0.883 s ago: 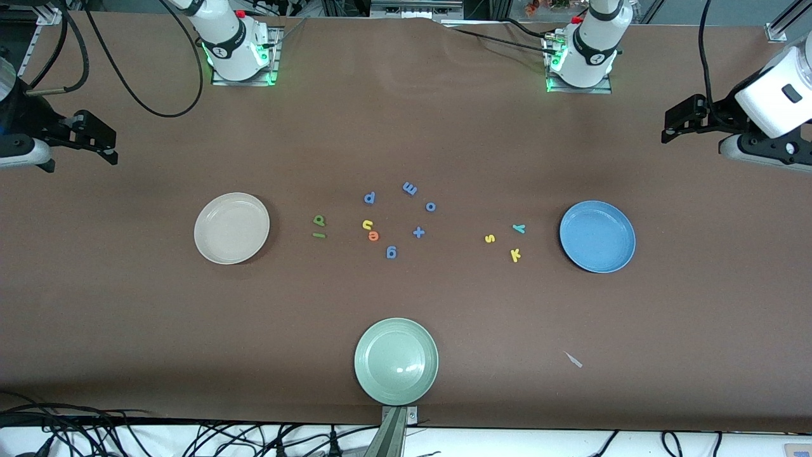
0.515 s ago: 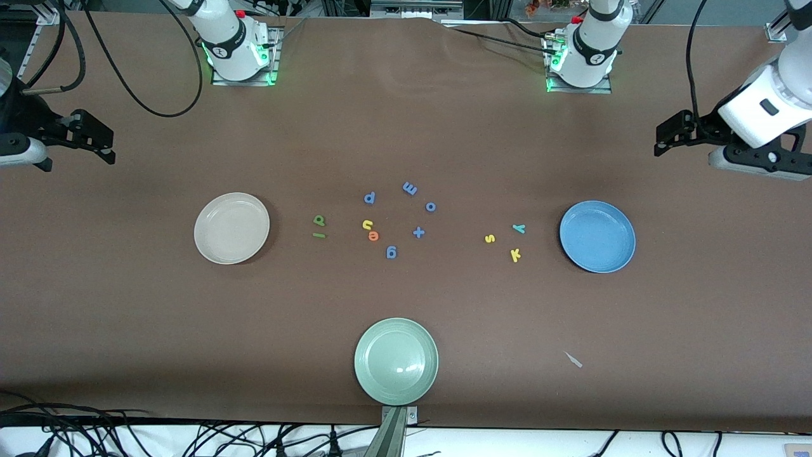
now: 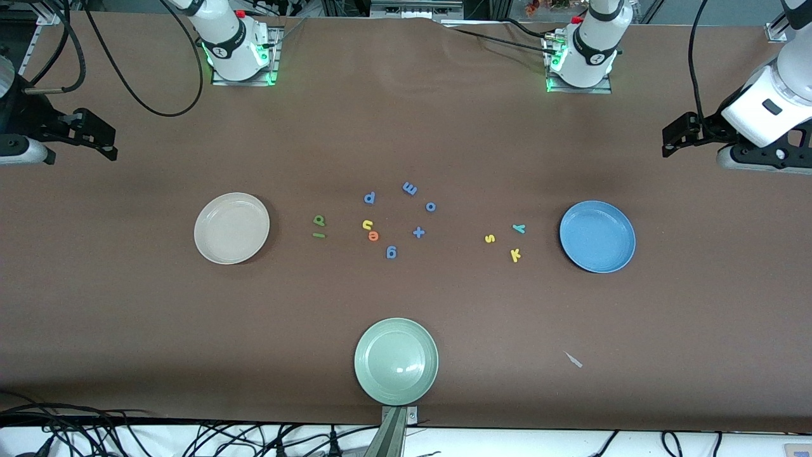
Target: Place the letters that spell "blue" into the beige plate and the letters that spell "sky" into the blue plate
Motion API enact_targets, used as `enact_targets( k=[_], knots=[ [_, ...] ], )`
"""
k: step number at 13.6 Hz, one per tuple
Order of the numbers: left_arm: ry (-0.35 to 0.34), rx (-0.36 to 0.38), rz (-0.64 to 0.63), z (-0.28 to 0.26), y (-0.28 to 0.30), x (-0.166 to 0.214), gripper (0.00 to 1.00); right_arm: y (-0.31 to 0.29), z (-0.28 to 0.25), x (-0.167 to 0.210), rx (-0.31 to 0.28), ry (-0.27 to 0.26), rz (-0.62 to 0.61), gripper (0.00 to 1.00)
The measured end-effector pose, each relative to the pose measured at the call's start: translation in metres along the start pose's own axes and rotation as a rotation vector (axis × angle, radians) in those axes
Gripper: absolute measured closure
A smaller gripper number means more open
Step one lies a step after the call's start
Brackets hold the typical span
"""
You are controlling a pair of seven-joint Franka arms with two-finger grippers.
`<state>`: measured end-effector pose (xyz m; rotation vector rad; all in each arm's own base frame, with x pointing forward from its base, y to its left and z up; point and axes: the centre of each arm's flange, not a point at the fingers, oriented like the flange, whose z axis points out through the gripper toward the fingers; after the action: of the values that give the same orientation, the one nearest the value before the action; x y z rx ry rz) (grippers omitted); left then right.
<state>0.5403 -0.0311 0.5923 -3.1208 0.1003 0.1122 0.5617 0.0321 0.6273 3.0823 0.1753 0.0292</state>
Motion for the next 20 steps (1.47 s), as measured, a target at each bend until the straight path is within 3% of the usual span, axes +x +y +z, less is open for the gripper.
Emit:
enact_targets(
  k=[6, 20],
  knots=[
    [-0.001, 0.0, -0.006, 0.0, -0.003, 0.0, 0.0, -0.022, 0.003, -0.005, 0.004, -0.05, -0.038, 0.0],
    [-0.01, 0.0, -0.006, 0.001, -0.003, -0.001, 0.0, -0.033, 0.002, -0.006, 0.004, -0.052, -0.054, 0.0]
  ],
)
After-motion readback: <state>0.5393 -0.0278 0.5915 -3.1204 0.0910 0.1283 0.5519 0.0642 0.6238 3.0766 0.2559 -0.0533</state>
